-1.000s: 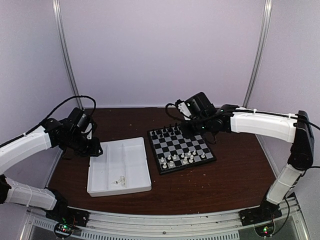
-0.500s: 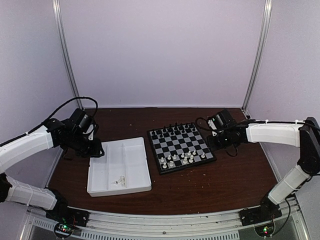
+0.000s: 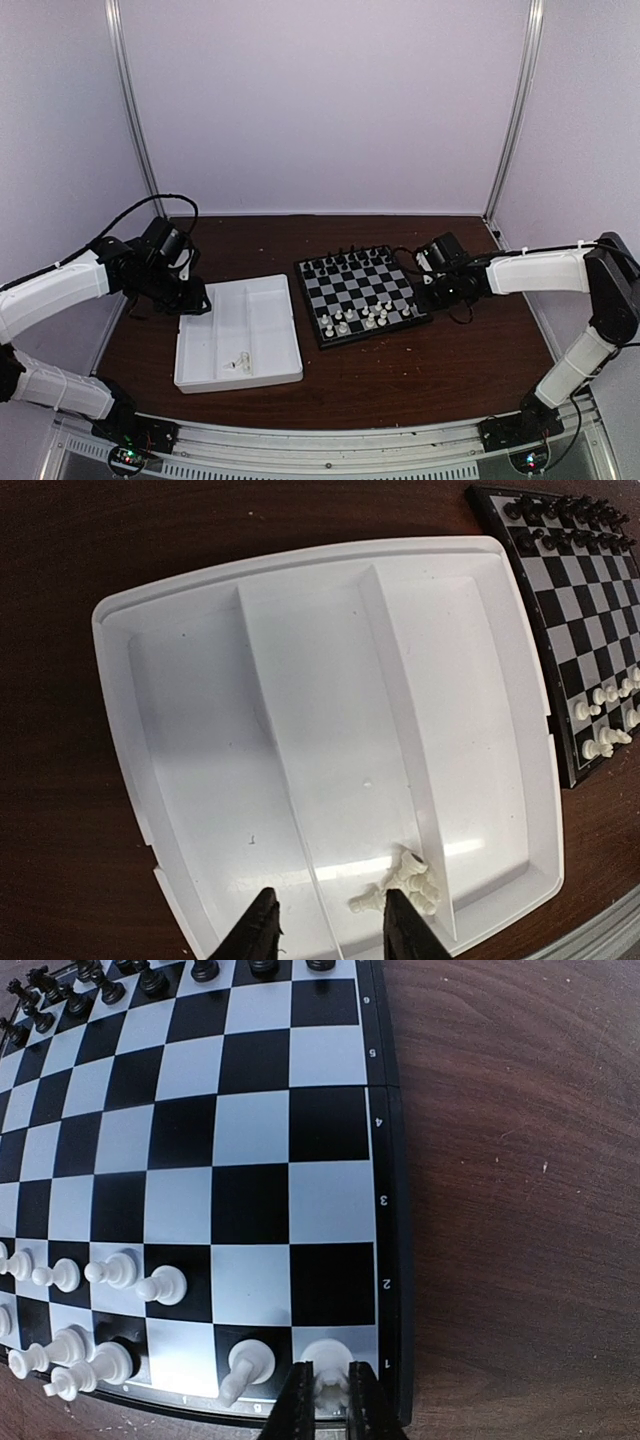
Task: Set up the chess pieces on the board
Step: Place the chess piece on the chessboard.
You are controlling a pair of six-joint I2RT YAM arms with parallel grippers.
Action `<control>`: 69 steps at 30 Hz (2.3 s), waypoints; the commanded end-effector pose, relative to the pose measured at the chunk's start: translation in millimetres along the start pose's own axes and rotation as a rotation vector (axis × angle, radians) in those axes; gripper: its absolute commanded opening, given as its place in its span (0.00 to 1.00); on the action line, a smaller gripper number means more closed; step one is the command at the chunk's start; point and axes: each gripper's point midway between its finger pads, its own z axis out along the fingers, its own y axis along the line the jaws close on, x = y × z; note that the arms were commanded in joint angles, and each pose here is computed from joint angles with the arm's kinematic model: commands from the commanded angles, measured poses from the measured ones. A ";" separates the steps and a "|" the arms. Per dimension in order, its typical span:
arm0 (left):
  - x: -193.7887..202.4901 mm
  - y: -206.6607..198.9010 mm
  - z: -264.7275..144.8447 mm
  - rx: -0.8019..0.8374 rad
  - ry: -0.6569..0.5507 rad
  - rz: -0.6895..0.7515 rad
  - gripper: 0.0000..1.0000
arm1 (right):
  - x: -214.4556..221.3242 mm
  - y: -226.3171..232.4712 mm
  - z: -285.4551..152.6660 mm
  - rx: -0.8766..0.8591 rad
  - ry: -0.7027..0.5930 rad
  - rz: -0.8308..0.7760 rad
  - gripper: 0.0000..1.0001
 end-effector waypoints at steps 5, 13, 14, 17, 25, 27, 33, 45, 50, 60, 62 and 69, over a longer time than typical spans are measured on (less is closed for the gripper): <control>-7.1 -4.1 3.2 0.020 -0.015 -0.004 0.36 | 9.3 -3.2 9.5 0.006 0.021 0.014 0.00; -6.6 -4.4 5.0 0.020 -0.009 -0.002 0.36 | 14.4 -4.3 9.7 0.008 0.043 0.009 0.00; -6.7 -4.5 4.8 0.021 -0.010 -0.002 0.36 | 14.3 -4.7 8.7 0.009 0.043 0.010 0.00; -6.3 -4.1 5.4 0.020 -0.010 -0.002 0.36 | 15.1 -5.5 7.9 0.014 0.047 0.001 0.00; -6.4 -4.0 5.7 0.020 -0.010 -0.005 0.36 | 14.5 -5.4 7.5 0.015 0.047 -0.005 0.05; -6.1 -4.1 5.8 0.020 -0.009 -0.002 0.36 | 13.9 -5.3 7.7 0.013 0.046 -0.005 0.08; -6.2 -4.1 5.5 0.020 -0.009 -0.002 0.36 | 6.3 -3.0 3.3 0.007 0.029 -0.012 0.18; -6.9 -4.6 5.9 0.020 -0.009 -0.004 0.37 | -28.6 -1.9 -38.9 -0.018 -0.129 -0.039 0.37; -1.3 -9.3 5.1 0.052 0.008 -0.008 0.37 | -39.6 0.8 -56.0 -0.051 -0.219 -0.047 0.39; 12.9 -13.9 6.7 0.059 0.022 -0.019 0.37 | -51.7 15.9 -76.7 -0.146 -0.286 -0.083 0.41; 15.7 -15.2 7.3 0.055 0.023 -0.018 0.37 | -48.6 23.7 -73.8 -0.185 -0.257 -0.095 0.41; 28.6 -14.0 15.5 0.009 0.036 -0.005 0.34 | -45.7 41.9 -67.6 -0.275 -0.222 -0.116 0.41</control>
